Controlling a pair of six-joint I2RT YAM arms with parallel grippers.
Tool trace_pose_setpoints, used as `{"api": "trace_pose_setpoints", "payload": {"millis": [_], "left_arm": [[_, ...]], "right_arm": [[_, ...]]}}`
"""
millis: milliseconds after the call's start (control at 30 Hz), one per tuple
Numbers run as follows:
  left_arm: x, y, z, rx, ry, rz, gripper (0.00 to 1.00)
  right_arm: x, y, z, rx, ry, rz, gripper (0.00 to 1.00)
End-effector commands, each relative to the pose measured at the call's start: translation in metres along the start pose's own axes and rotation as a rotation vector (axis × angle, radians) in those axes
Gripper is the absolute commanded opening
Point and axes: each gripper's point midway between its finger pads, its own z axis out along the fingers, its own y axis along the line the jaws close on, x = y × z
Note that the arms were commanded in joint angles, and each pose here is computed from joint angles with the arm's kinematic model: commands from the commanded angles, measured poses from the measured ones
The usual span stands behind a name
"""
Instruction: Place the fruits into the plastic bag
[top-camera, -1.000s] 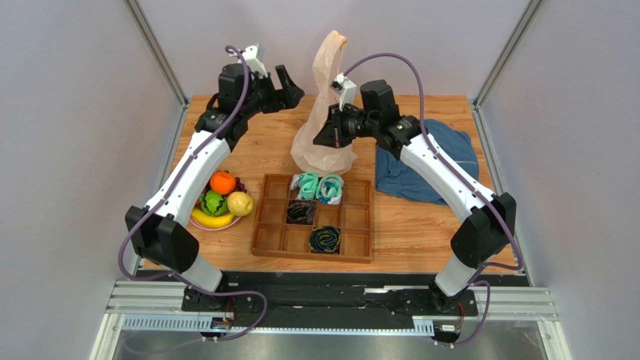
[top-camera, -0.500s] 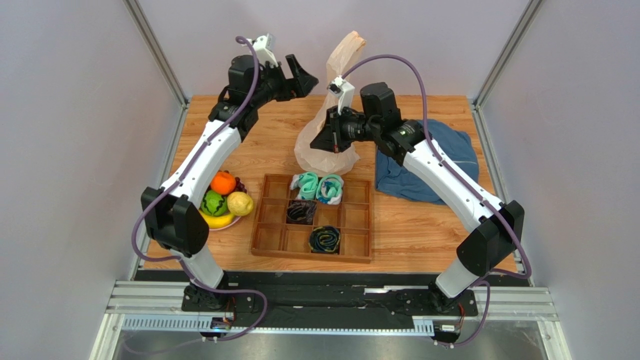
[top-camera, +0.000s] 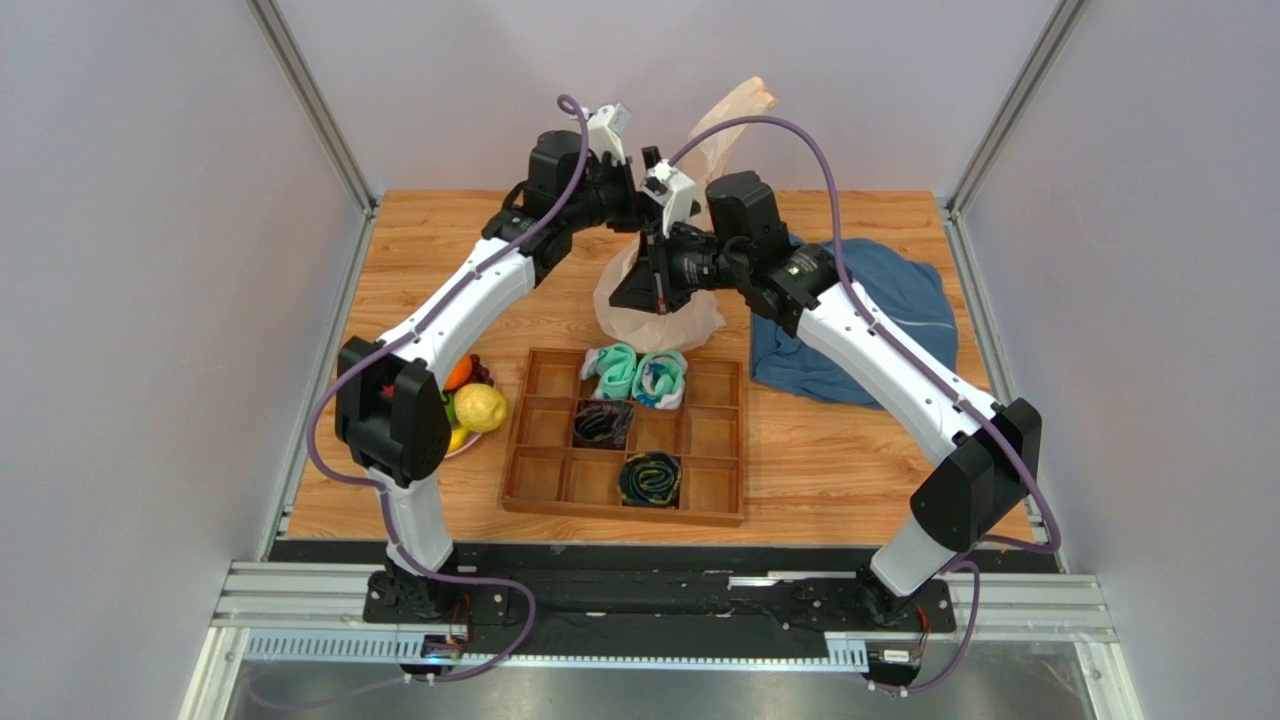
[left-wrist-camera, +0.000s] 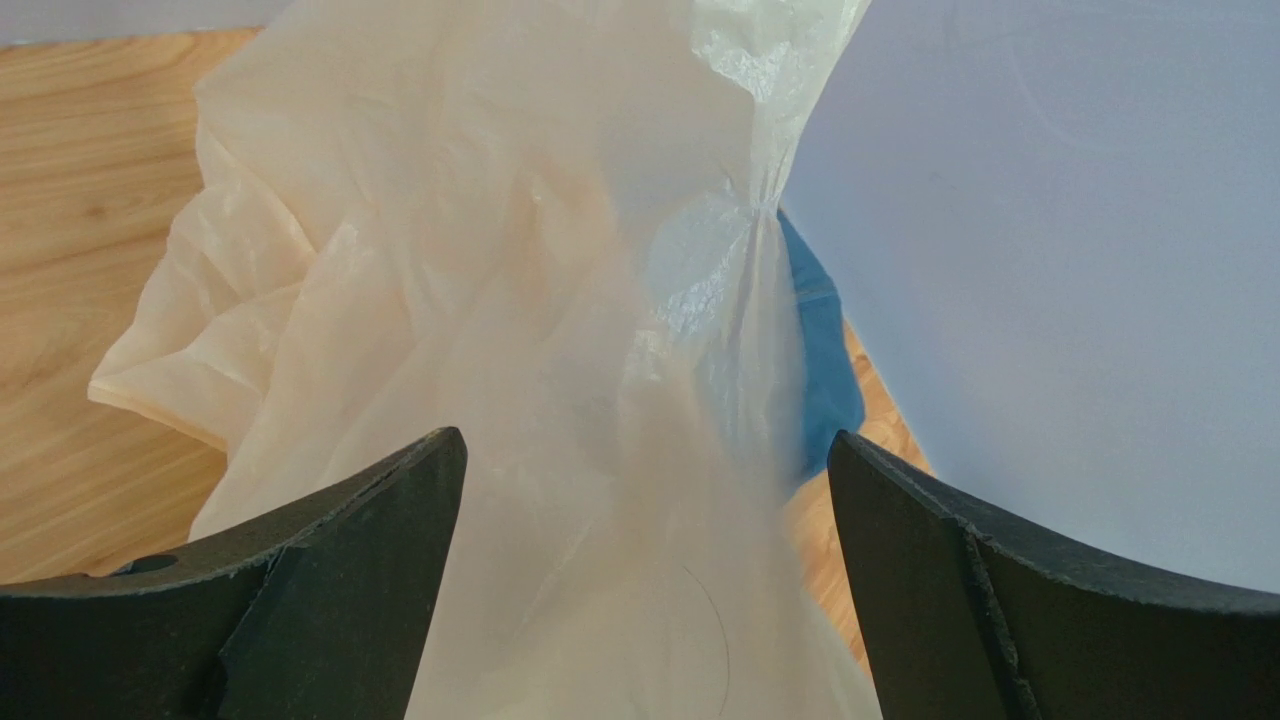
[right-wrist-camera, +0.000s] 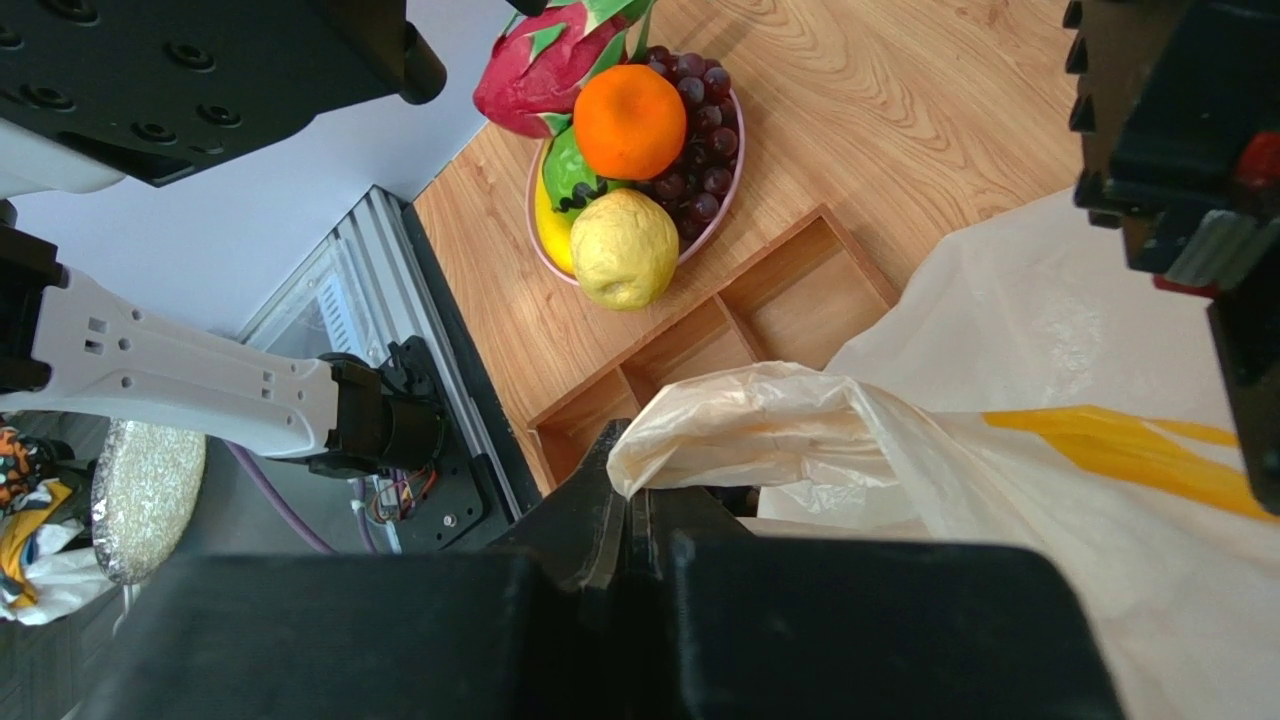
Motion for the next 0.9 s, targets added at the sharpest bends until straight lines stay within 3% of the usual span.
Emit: {"api": "trace_pose_setpoints", "payload": {"millis": [0,33,67,100,233,267,433,533,633,733,867], "left_arm": [[-0.017,-0.025,0.002,0.125,-0.022,0.014,0.91],[-0.012,-0.023,0.005,0.133,-0.005,0.012,0.87],[-0.007,-0.025,0.006,0.156,0.014,0.011,0.62],[-0.004,-0.024,0.008,0.158,0.025,0.004,0.48],[0.001,-0.025,0.006,0.177,0.027,0.001,0.16],[0.000,-0.026,0.005,0.178,0.019,0.005,0.03],[-0.034,-0.021,-0.017,0.139,-0.096,0.018,0.00],[-0.067,0.010,-0.047,0.028,-0.220,0.004,0.00],[-0.075,0.039,-0.076,-0.071,-0.282,0.014,0.00],[-0.063,0.056,-0.099,-0.137,-0.287,0.018,0.00],[-0.029,0.067,-0.118,-0.190,-0.252,0.008,0.00]], "right_arm": [[-0.007,0.007,0.002,-0.007,-0.022,-0.004,0.00],[-0.006,0.007,0.002,-0.008,-0.020,0.000,0.00],[-0.007,0.007,0.003,-0.006,-0.024,0.000,0.00],[-0.007,0.007,0.003,-0.003,-0.024,0.001,0.00],[-0.009,0.006,0.001,0.013,-0.034,-0.003,0.00],[-0.008,0.005,0.000,0.020,-0.034,-0.004,0.00],[-0.009,-0.014,-0.011,0.146,-0.051,-0.018,0.00],[-0.019,-0.032,-0.032,0.248,-0.107,-0.024,0.00],[-0.039,-0.054,-0.062,0.368,-0.184,-0.063,0.00],[-0.061,-0.073,-0.081,0.471,-0.229,-0.138,0.00],[-0.079,-0.077,-0.073,0.450,-0.214,-0.209,0.00]]}}
